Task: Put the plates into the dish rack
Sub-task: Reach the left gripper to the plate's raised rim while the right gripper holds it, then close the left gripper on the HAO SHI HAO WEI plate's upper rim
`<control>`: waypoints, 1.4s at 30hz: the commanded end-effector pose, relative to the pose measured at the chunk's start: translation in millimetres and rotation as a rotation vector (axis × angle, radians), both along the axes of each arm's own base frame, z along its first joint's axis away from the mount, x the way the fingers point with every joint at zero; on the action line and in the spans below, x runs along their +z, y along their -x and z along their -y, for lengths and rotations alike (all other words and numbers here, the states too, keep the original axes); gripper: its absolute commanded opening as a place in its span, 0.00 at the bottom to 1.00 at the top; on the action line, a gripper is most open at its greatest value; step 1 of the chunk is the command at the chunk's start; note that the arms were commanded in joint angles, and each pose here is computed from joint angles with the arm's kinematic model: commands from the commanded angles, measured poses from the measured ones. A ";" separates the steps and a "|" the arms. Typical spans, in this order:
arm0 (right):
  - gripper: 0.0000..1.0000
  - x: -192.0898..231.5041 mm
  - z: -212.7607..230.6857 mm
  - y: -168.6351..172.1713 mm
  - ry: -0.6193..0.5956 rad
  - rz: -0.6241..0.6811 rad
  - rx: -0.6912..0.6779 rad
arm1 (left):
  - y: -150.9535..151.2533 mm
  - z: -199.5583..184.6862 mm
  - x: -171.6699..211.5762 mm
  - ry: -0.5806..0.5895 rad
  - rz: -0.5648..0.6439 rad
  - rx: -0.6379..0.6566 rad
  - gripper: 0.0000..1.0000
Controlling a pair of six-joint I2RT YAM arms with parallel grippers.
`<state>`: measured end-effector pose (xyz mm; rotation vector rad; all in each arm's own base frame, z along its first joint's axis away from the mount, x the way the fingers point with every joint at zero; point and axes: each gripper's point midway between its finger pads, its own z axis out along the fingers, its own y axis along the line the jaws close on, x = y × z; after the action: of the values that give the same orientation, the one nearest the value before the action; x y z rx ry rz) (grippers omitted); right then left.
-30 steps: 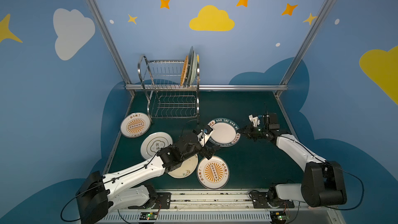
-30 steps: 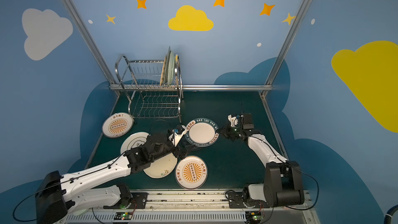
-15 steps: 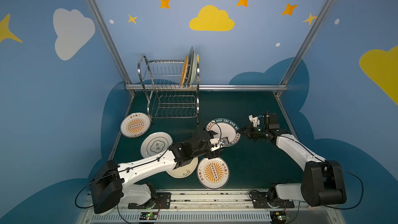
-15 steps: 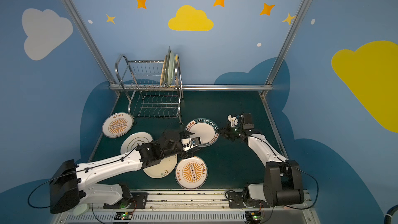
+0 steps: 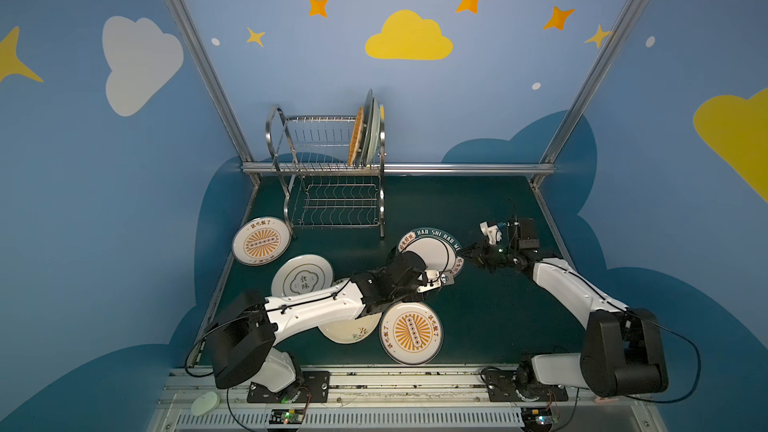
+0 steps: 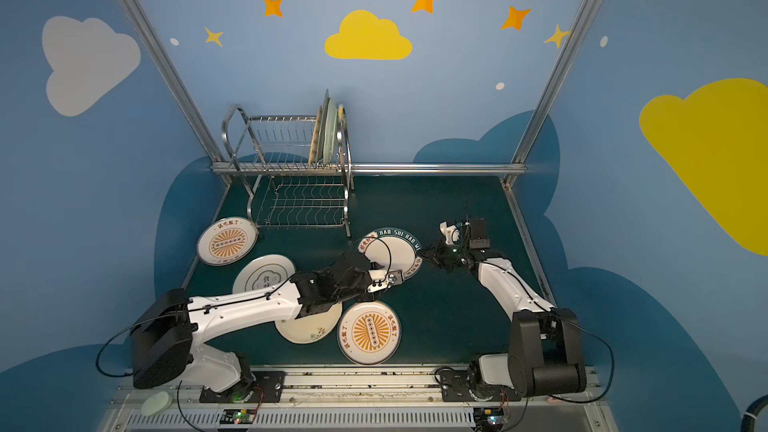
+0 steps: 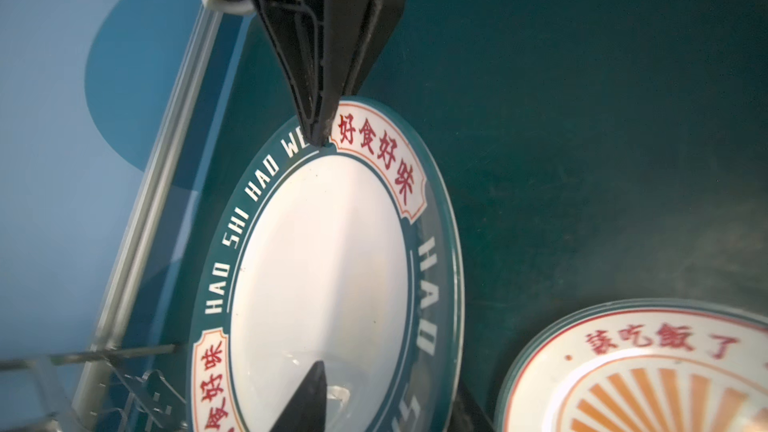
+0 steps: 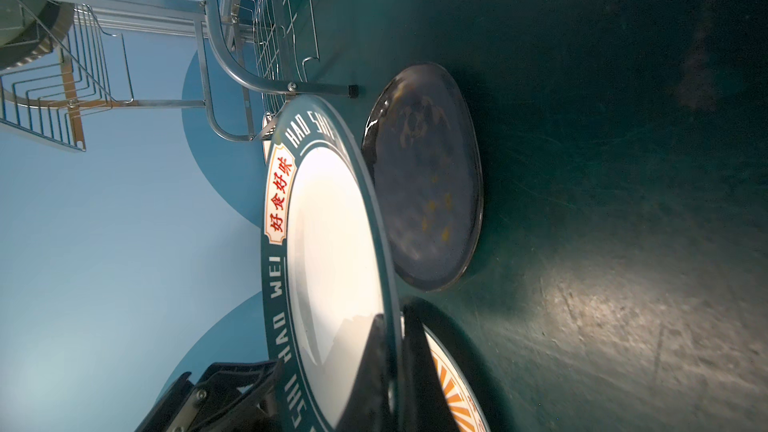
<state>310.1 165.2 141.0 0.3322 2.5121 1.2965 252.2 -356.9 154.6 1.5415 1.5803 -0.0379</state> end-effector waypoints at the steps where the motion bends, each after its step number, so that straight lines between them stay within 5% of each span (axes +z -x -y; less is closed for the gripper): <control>1: 0.00 6.2 -4.4 2.0 -0.040 0.011 0.029 | -10.2 0.4 5.8 -0.021 0.055 0.037 0.39; 14: 0.00 4.3 -4.7 2.0 -0.040 0.003 0.030 | -17.5 5.4 -6.1 -0.061 0.076 0.067 0.28; 23: 0.00 5.1 -5.7 2.6 -0.035 0.008 0.035 | -15.0 12.4 0.8 -0.055 0.098 0.072 0.05; 32: 0.00 8.1 -7.4 3.6 -0.029 0.031 0.045 | -2.1 14.1 11.9 -0.058 0.116 0.063 0.04; 42: 0.59 16.9 -9.0 7.3 -0.024 0.085 0.053 | 18.4 0.2 18.5 -0.089 0.108 0.043 0.04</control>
<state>306.9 170.7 149.3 0.2820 2.4877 1.3196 235.1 -357.6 142.6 1.6322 1.5639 0.1532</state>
